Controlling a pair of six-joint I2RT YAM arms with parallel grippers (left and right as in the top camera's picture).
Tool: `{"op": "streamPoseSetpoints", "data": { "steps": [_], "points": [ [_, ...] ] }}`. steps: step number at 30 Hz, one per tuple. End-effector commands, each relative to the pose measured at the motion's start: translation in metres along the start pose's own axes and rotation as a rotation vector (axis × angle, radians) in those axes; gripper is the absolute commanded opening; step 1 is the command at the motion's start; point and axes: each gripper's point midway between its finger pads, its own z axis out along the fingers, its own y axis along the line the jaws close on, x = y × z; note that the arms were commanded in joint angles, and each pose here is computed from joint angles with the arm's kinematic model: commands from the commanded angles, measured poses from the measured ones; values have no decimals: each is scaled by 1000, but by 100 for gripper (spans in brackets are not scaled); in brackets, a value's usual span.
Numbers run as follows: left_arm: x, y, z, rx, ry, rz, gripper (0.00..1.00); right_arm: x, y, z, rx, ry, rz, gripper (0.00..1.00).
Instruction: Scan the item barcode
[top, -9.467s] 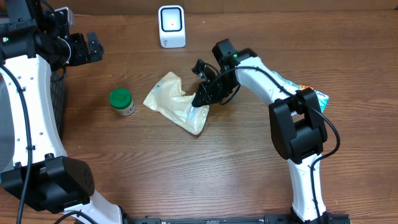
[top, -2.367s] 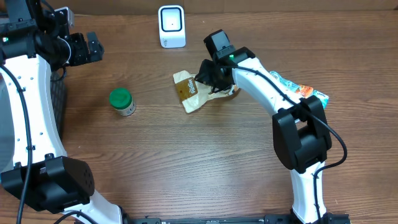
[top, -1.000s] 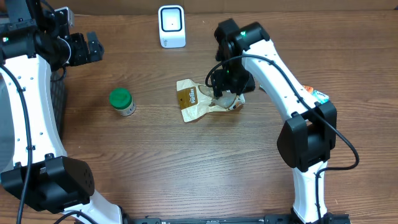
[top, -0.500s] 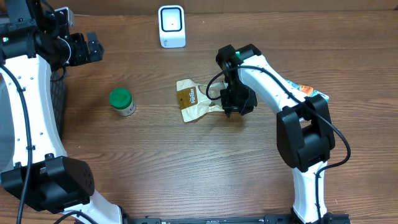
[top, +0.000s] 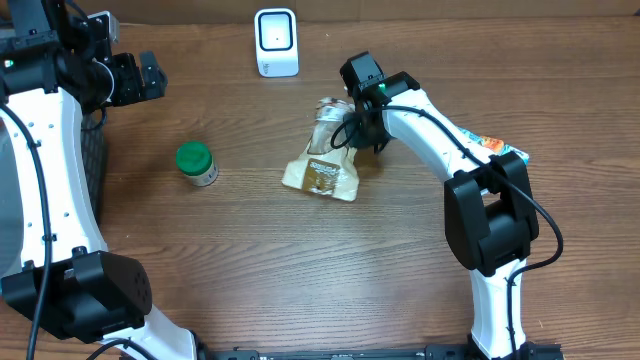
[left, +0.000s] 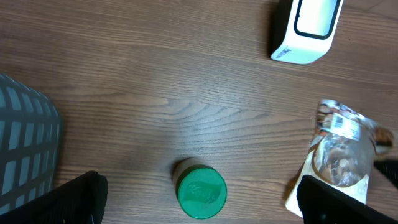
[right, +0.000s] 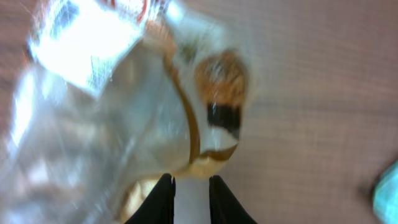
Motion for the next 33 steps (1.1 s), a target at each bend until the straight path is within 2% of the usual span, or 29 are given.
{"op": "streamPoseSetpoints", "data": {
  "steps": [1,7,9,12,16,19,21,23,26,28,33],
  "points": [
    [-5,-3,-8,5,-27,2,100,-25,2,-9,6,-108,-216,17],
    [-5,-3,-8,5,-26,2,99,-47,5,-15,13,-195,-288,24],
    [-5,-3,-8,5,-27,2,99,-53,5,-22,11,-211,-273,27],
    [-5,-3,-8,5,-27,2,100,-66,5,-43,4,-240,-220,36],
    [-5,-3,-8,5,-26,2,100,-78,6,-80,-16,-264,-126,40],
    [-5,-3,-8,5,-26,2,99,-77,28,-103,-166,-245,-64,41],
    [-5,-3,-8,5,-27,2,100,-74,55,-106,-328,-218,-3,31],
    [-5,-3,-8,5,-26,2,100,-67,70,-94,-404,-165,109,31],
    [-5,-3,-8,5,-27,2,100,-54,80,-79,-410,-113,146,32],
    [-5,-3,-8,5,-27,2,100,-38,83,-67,-389,-66,139,38],
    [-5,-3,-8,5,-26,2,99,-12,62,-66,-359,58,182,41]
  ]
}}
